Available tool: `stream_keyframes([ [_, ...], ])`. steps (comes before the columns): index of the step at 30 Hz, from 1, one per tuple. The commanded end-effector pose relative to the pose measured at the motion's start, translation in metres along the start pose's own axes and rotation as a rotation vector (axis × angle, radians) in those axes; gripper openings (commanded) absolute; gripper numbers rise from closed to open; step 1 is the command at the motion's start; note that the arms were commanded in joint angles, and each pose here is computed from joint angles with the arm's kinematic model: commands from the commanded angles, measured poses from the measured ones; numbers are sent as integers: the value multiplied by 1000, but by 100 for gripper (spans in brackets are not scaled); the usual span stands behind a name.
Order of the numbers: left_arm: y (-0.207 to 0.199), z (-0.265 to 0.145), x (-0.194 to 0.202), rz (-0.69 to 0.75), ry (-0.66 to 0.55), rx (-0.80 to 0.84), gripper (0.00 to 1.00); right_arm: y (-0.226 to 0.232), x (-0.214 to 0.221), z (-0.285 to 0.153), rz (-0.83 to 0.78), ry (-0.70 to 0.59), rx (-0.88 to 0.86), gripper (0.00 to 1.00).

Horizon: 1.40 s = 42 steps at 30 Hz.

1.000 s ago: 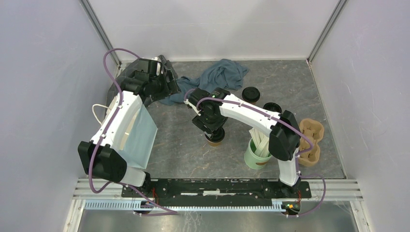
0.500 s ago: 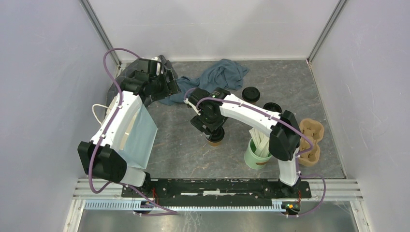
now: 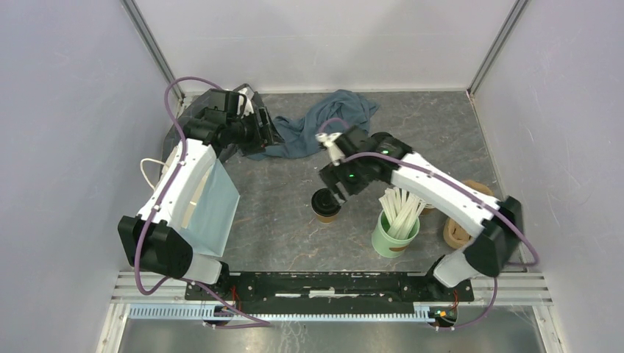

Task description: Pack the takeout coffee

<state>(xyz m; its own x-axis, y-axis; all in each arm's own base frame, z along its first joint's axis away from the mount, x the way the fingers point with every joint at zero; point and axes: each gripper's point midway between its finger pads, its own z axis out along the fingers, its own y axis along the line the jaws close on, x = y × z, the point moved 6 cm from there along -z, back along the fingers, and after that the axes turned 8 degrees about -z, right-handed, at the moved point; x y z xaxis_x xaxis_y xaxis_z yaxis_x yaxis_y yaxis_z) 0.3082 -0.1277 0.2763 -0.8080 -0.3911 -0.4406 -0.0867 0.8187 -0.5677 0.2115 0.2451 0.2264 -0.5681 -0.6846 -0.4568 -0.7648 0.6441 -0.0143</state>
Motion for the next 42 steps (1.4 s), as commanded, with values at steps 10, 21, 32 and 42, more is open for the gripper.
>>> stream_keyframes([
  [10,-22,17,104,-178,435,298,71,-40,8,19,335,-400,-492,75],
  [21,-14,49,146,-214,529,267,52,-50,0,44,308,-339,-561,70],
  [32,-4,63,155,-184,518,168,37,-52,8,53,295,-284,-540,66],
  [42,-1,71,160,-160,547,151,33,-52,11,61,303,-266,-552,60],
])
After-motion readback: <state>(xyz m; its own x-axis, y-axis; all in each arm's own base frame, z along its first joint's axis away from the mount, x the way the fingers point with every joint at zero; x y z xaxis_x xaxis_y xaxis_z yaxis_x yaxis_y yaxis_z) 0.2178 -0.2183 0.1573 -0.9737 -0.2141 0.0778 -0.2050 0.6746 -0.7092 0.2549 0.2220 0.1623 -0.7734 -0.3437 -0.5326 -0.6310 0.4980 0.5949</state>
